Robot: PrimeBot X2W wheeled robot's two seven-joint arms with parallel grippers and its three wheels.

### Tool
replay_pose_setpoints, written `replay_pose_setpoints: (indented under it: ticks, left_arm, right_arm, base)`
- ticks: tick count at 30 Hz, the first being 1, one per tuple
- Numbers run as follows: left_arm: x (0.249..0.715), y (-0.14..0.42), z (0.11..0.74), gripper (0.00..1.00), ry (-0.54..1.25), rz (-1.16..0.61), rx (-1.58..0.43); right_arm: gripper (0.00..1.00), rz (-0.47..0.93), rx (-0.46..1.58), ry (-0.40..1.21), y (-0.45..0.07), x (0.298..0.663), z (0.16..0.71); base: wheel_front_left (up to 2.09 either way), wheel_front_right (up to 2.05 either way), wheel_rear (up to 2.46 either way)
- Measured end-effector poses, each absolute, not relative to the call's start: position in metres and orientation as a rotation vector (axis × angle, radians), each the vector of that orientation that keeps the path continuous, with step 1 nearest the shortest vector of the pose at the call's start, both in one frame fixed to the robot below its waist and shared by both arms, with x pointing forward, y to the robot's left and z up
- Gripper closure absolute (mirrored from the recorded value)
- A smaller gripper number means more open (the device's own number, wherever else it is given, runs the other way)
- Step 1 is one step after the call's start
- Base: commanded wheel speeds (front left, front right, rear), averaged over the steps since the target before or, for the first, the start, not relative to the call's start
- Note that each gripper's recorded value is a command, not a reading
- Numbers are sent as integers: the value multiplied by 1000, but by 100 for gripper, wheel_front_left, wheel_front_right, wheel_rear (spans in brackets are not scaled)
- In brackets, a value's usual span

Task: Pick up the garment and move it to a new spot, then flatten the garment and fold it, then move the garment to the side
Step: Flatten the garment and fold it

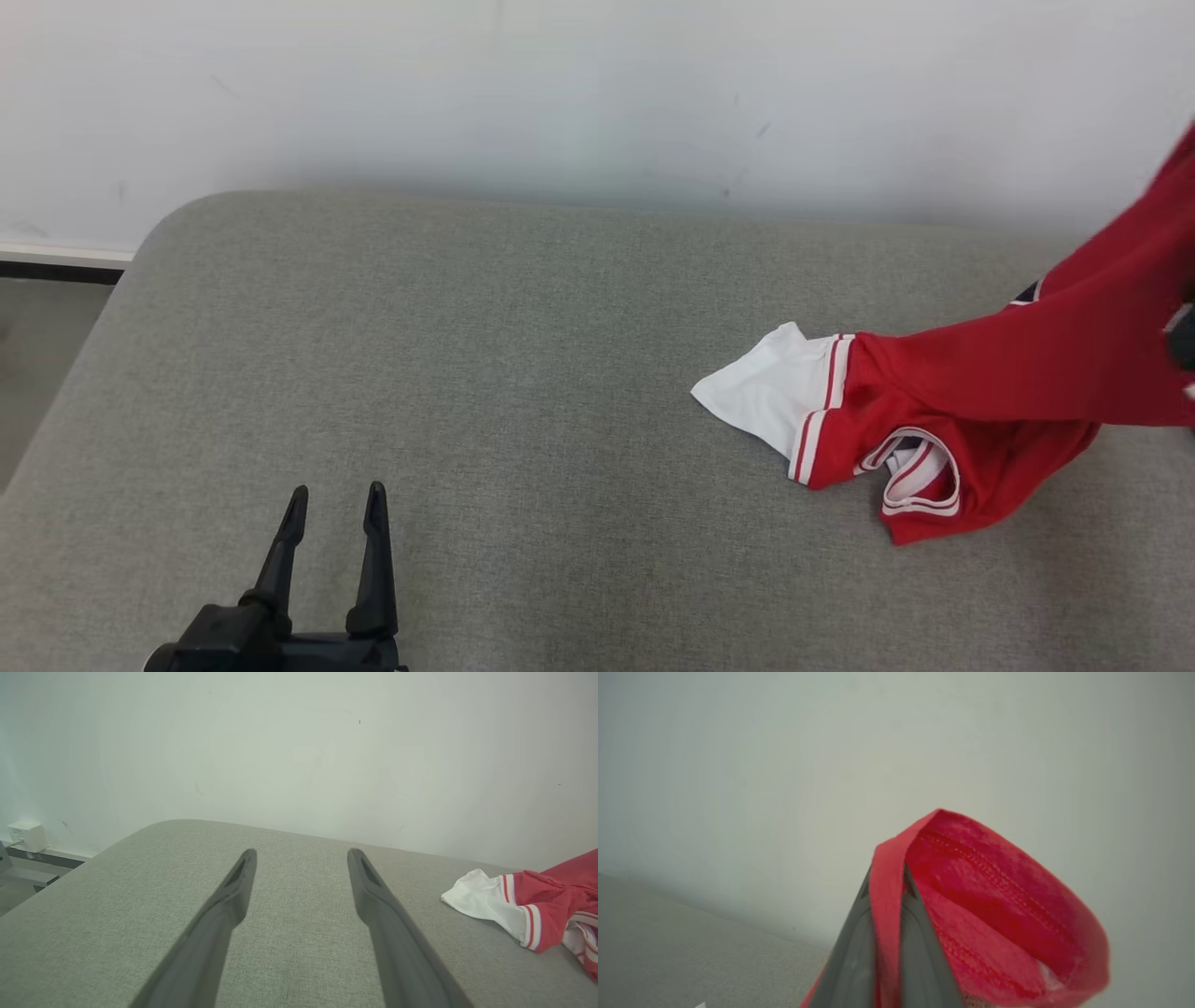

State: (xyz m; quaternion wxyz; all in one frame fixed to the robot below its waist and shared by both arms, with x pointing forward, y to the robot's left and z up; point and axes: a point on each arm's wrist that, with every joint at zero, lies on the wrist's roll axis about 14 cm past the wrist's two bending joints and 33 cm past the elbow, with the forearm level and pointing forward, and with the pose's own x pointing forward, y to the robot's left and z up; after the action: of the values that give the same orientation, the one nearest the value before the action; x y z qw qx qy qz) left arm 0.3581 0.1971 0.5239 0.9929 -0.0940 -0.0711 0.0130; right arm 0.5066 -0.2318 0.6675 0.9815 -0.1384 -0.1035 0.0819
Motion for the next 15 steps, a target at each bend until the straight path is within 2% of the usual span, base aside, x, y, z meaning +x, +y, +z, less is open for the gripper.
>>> replay_pose_setpoints:
  ticks: [8, 15]
  left_arm:
    - [351, 203, 525, 0, -146, 50, -194]
    - [349, 213, 524, 0, -145, 84, -199]
  right_arm:
    - [100, 431, -187, -221, -108, 506, 654]
    - [100, 675, -116, -167, 3, 498, 622]
  base:
    - [0, 0, 0]
    - [0, 0, 0]
